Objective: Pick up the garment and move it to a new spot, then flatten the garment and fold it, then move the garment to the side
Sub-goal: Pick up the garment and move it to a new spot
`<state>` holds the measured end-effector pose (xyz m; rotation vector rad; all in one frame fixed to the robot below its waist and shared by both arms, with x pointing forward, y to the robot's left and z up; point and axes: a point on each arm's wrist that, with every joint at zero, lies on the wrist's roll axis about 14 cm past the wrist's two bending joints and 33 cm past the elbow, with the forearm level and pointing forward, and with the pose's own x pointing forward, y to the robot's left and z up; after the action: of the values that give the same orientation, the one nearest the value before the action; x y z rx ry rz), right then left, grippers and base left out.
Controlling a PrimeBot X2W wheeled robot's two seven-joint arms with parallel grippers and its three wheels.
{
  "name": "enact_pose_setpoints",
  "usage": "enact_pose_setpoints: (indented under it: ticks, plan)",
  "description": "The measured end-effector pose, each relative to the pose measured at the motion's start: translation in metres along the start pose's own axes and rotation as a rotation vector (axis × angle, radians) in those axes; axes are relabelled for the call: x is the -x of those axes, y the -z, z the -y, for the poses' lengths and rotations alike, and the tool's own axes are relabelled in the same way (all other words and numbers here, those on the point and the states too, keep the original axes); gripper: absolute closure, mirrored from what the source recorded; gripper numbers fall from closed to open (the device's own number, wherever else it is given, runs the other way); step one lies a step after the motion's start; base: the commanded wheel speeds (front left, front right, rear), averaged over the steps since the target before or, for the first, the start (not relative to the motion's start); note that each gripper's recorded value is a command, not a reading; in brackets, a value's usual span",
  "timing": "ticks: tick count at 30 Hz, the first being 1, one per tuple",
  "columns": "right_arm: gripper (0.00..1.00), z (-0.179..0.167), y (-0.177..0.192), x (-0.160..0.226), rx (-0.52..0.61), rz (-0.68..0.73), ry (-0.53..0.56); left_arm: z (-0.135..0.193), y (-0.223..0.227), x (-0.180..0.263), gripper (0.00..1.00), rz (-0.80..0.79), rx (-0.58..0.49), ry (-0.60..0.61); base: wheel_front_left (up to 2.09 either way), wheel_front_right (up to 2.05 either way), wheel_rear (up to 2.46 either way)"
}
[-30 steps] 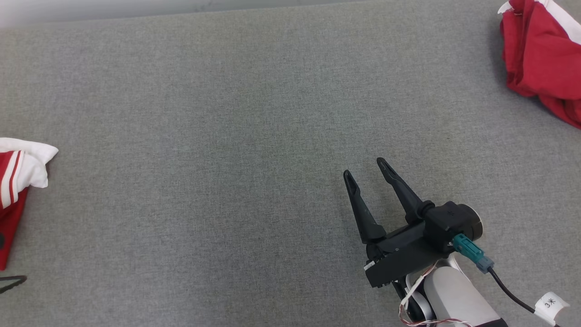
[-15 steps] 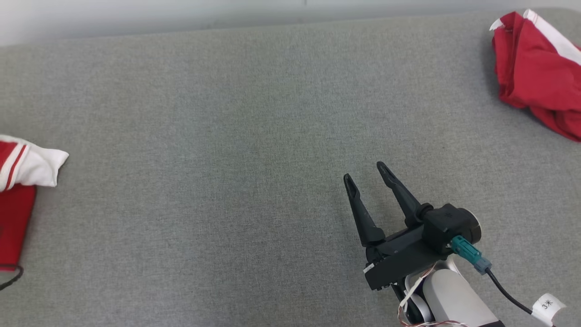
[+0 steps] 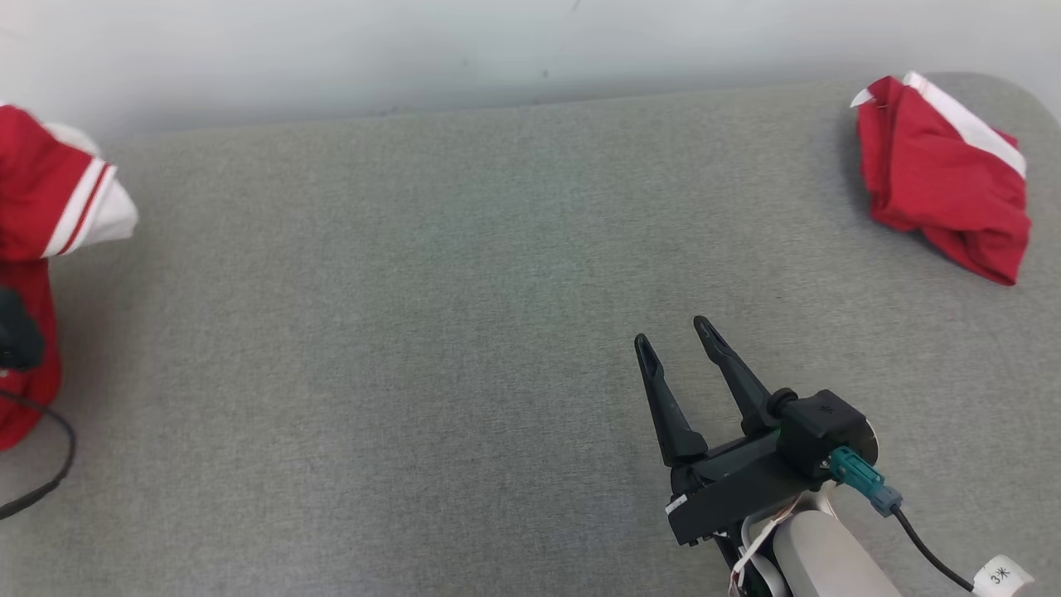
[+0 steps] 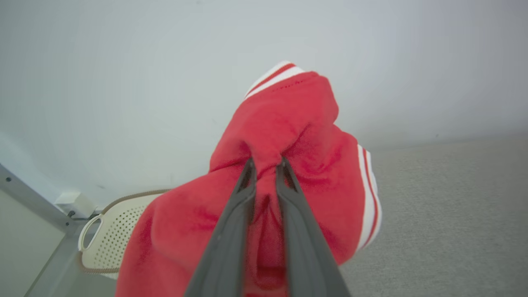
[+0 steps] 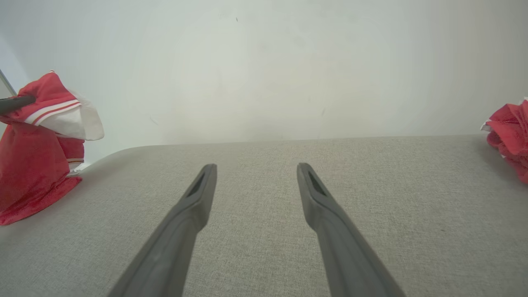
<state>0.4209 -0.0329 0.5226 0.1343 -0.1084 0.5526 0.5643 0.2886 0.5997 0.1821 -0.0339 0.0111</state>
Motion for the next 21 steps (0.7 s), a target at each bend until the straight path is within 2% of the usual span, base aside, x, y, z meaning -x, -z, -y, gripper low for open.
enact_pose_setpoints:
  ticks: [11,14,21]
  plan:
    - [0.00,0.017,-0.019,0.023,0.009,0.040,0.095,0.106,-0.073,-0.002,1.00,0.192,-0.051,0.279,0.00,0.00,0.00]
    - [0.00,0.021,-0.024,0.029,0.013,0.050,0.120,0.138,-0.089,0.005,1.00,0.234,-0.087,0.361,0.00,0.00,0.00]
    - [0.00,0.035,-0.036,0.048,0.015,0.074,0.193,0.209,-0.135,0.029,1.00,0.349,-0.089,0.543,0.00,0.00,0.00]
